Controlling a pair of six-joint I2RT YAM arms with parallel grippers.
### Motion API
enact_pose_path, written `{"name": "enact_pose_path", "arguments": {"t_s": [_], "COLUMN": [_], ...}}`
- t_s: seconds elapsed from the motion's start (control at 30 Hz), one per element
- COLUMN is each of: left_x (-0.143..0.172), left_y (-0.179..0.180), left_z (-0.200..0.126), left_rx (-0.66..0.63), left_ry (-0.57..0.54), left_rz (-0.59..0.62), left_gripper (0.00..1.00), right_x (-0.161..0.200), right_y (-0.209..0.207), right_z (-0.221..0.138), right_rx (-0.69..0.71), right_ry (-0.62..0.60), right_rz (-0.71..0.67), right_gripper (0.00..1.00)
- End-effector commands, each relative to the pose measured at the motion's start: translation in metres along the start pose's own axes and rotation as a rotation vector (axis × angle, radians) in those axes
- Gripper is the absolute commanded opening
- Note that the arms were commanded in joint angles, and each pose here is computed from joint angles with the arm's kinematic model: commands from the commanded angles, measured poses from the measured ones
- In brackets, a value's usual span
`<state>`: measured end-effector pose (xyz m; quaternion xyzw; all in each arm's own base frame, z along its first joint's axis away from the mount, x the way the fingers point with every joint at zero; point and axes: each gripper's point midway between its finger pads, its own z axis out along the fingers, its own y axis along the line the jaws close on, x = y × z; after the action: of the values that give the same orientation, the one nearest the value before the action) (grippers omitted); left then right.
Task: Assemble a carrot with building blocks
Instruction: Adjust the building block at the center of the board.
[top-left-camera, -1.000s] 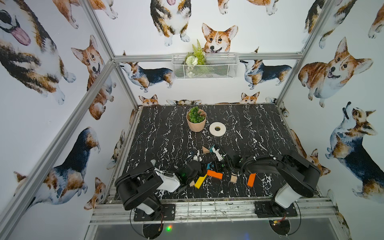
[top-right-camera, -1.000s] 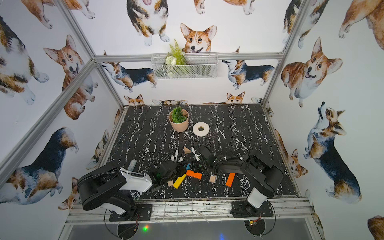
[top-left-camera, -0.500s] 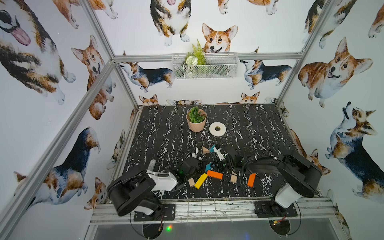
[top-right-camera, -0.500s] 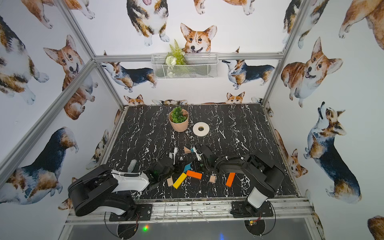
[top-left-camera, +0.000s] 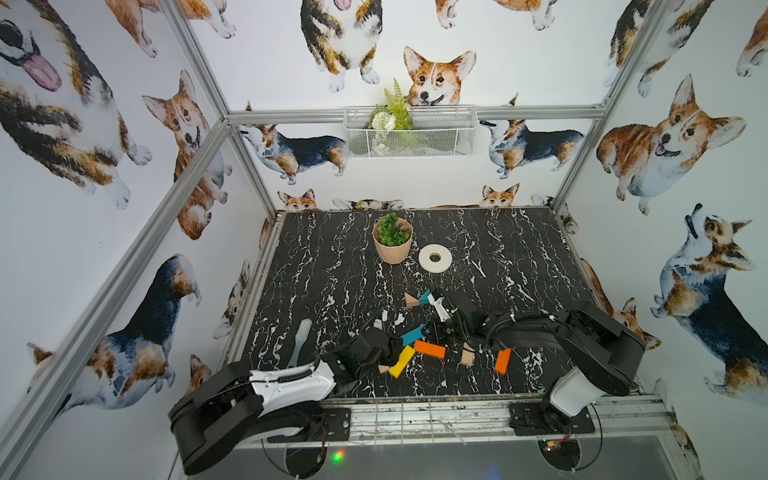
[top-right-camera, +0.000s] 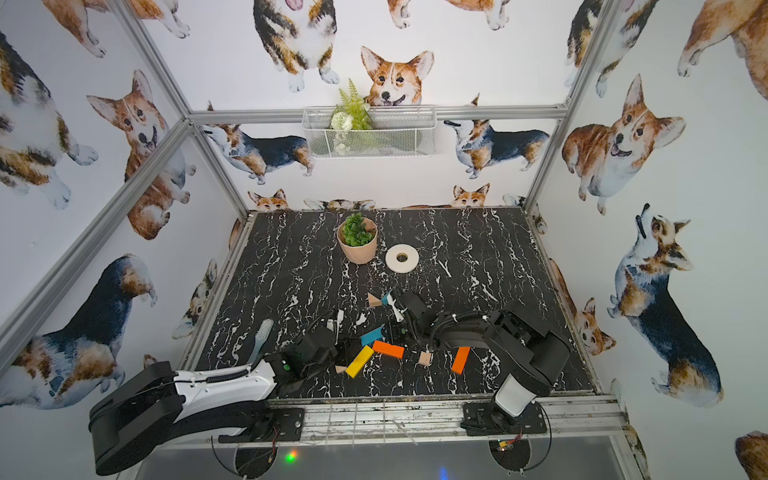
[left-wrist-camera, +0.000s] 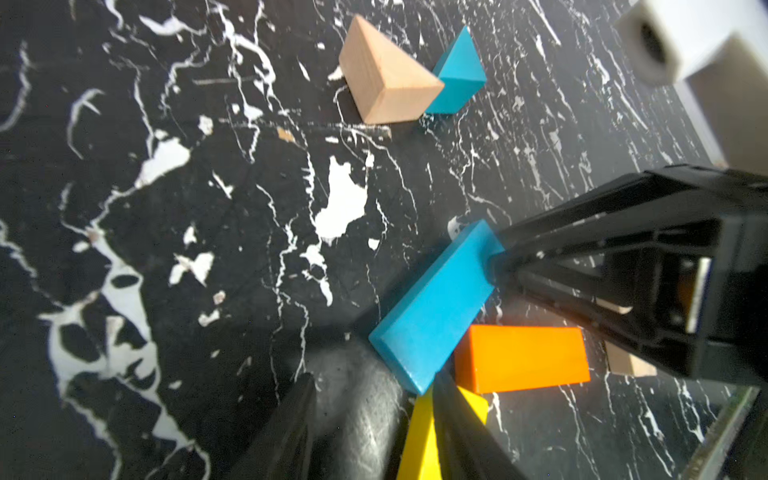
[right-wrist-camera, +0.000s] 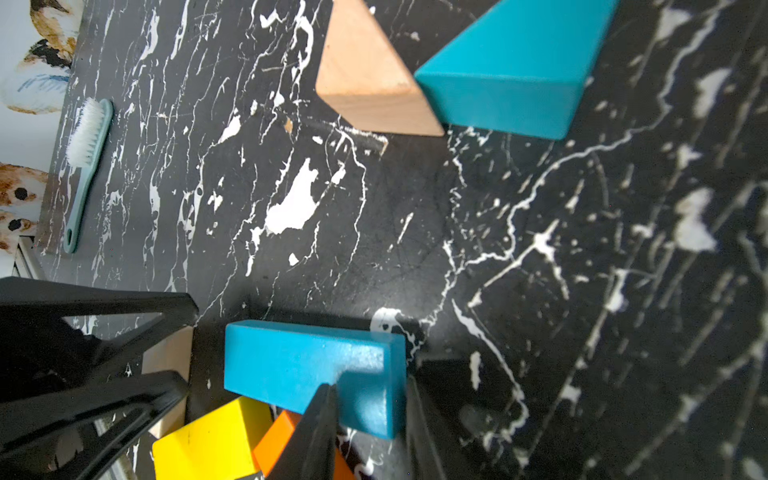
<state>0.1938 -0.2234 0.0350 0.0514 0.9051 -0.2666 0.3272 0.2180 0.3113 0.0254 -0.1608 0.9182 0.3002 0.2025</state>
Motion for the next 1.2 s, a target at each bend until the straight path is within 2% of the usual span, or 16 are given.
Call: {"name": "enact_pose_path", "arguments": {"t_s": [0.0,0.37,0.67,1.1,1.17], "left_x": [0.0,0.007,-0.012,-0.037,-0.032], "left_y": [-0.016,-0.039,-0.038,-0.036,-0.034], "left_z": [0.006,0.035,0.053,0.074,0.081], "left_rx": [0.053,0.093,0.039,0.1,0.1], "left_ry": [0.002,0.023,0.005,-0.014,0.003], "left_rz": [-0.027,-0.012,0.043,-0.003,-0.009], "left_gripper": [0.48,0.47,0.46,0.43,0.42], "right_x": [0.001,0.004,0.0,-0.016,-0.018], "right_y": [-0.002,0.002,-0.004,-0.006,-0.008], "right_z": [0.0,0.003,0.006,0.01,0.011], "right_rx": [0.012,0.007,0.027,0.048,0.051], "right_ry": [0.001,0.01,0.014,0.021,0.02], "right_rz": [0.012,0.007,0.002,-0.02,-0.02], "right_gripper": [0.32,0.32,0.32,0.32,0.32]}}
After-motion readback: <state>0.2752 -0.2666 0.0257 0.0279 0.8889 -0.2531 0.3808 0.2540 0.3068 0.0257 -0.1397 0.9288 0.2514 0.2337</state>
